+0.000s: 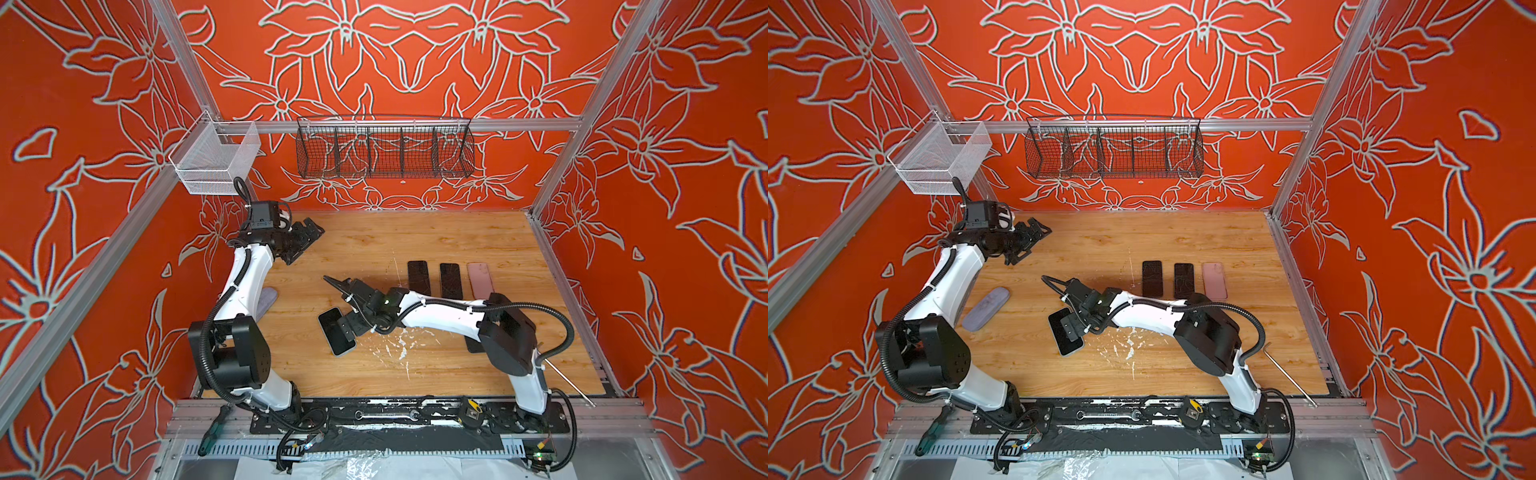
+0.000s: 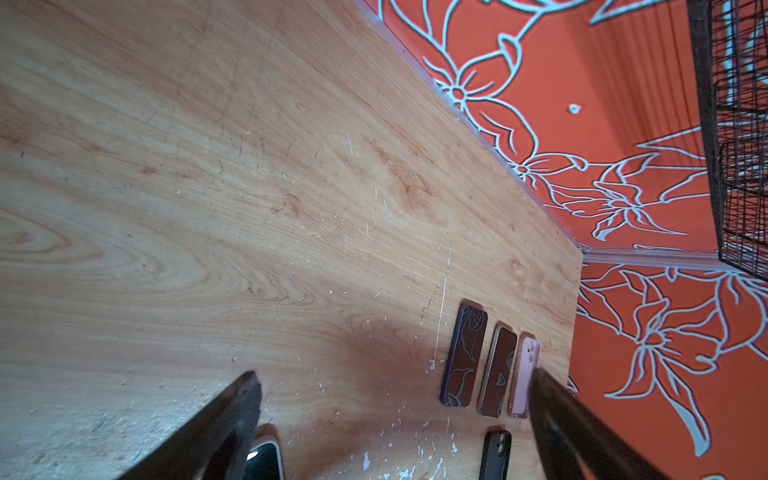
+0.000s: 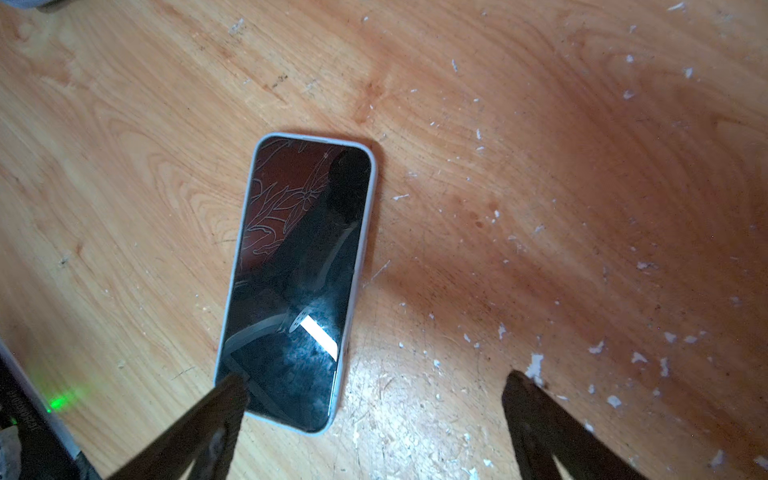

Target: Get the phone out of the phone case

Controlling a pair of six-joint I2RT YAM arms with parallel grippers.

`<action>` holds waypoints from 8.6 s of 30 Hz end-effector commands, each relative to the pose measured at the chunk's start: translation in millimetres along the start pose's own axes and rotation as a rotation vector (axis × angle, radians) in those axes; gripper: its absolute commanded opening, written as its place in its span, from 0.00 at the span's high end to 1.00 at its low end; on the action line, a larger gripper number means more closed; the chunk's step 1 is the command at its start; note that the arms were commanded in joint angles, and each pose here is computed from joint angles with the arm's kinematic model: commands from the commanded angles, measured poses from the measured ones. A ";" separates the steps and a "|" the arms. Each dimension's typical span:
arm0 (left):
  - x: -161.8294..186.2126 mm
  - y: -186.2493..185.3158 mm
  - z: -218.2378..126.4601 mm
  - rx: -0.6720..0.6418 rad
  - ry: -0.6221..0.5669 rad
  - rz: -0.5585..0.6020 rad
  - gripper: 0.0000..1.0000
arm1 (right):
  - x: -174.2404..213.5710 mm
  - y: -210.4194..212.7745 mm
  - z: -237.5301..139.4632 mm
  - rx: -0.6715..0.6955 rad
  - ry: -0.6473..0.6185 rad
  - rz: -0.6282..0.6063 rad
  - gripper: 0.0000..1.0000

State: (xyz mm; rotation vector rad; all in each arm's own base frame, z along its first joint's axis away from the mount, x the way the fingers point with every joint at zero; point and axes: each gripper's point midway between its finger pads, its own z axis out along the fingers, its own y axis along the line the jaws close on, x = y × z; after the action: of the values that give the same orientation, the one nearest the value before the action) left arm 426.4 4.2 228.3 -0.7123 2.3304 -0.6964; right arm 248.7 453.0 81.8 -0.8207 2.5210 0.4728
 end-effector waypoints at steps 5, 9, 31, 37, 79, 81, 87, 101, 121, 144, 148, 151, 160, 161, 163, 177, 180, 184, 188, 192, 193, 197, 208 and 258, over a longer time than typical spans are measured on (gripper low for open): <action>-4.3 -11.7 -11.5 0.030 -0.005 0.027 0.03 | -1.7 -0.2 -4.3 0.012 0.008 0.024 0.02; -3.0 -14.0 -11.2 0.045 0.003 0.021 0.03 | 0.6 0.8 -3.2 0.006 0.016 0.032 0.02; -0.9 -6.3 -2.7 0.026 0.021 0.007 0.03 | 1.3 -4.5 -8.9 0.026 0.003 0.016 0.02; -0.8 -5.6 -2.4 0.026 0.021 0.008 0.03 | 4.7 -4.3 -8.9 0.016 0.005 0.010 0.02; -8.7 8.9 -4.8 -0.018 0.012 -0.018 0.03 | 8.6 18.4 -10.8 -0.007 -0.002 -0.013 0.02; -12.1 14.5 -5.1 -0.024 0.011 -0.035 0.03 | 9.6 26.1 -8.1 -0.003 0.000 -0.025 0.02; -23.7 30.6 -10.2 -0.039 -0.004 -0.074 0.03 | 9.8 44.9 3.0 0.000 0.009 -0.032 0.02; -31.9 38.7 -15.2 0.000 -0.011 -0.128 0.03 | 24.1 48.0 36.1 0.124 0.069 -0.003 0.03; -34.3 41.0 -17.4 0.018 -0.021 -0.150 0.03 | 30.5 58.1 52.5 0.132 0.113 -0.022 0.02; -33.3 41.5 -15.1 0.026 -0.009 -0.162 0.03 | 47.9 37.4 68.5 0.221 0.161 -0.095 0.16; -33.3 44.1 -14.4 0.017 -0.014 -0.164 0.03 | 47.5 35.3 68.2 0.228 0.161 -0.122 0.33; -32.8 42.8 -14.7 0.023 -0.009 -0.165 0.03 | 46.2 31.5 68.4 0.240 0.156 -0.140 0.38; -29.7 47.2 -12.7 0.011 -0.023 -0.191 0.03 | 28.3 17.5 56.3 0.208 0.104 -0.124 0.41; -29.1 47.3 -12.5 0.012 -0.021 -0.196 0.03 | 26.4 15.7 55.1 0.204 0.098 -0.121 0.41; -24.5 44.7 -11.9 0.023 -0.008 -0.203 0.03 | 20.8 11.2 51.0 0.199 0.078 -0.116 0.41; 91.9 52.4 -2.7 0.056 0.083 -0.290 0.03 | -6.5 -28.2 12.5 0.137 -0.019 -0.027 0.42; 122.8 41.3 6.8 0.094 0.124 -0.285 0.03 | -11.2 -35.2 5.6 0.118 -0.029 -0.003 0.42; 151.0 31.1 20.8 0.139 0.167 -0.275 0.03 | -18.1 -43.4 -5.8 0.115 -0.051 0.002 0.42; 169.4 24.0 35.5 0.161 0.203 -0.232 0.03 | -21.5 -49.0 -12.7 0.098 -0.056 0.020 0.42; 180.5 18.1 51.5 0.198 0.237 -0.207 0.02 | -23.6 -53.2 -19.3 0.076 -0.059 0.043 0.42; 181.0 15.4 53.6 0.212 0.239 -0.196 0.01 | -23.4 -53.2 -21.0 0.070 -0.059 0.048 0.42; 183.5 9.3 61.1 0.238 0.242 -0.159 0.02 | -26.6 -55.7 -30.3 0.046 -0.069 0.081 0.42; 184.2 -10.9 62.1 0.346 0.196 -0.084 0.23 | -38.7 -53.8 -52.7 -0.056 -0.108 0.153 0.42; 102.3 -109.5 36.4 0.764 -0.104 -0.249 1.00 | -53.4 -73.4 -193.8 -0.208 -0.460 0.273 0.05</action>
State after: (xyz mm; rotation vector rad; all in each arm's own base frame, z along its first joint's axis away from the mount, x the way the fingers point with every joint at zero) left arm 400.9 -151.9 177.3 -0.6789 1.9354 -1.4182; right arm 277.0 338.2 252.3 -0.4356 2.2116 0.7927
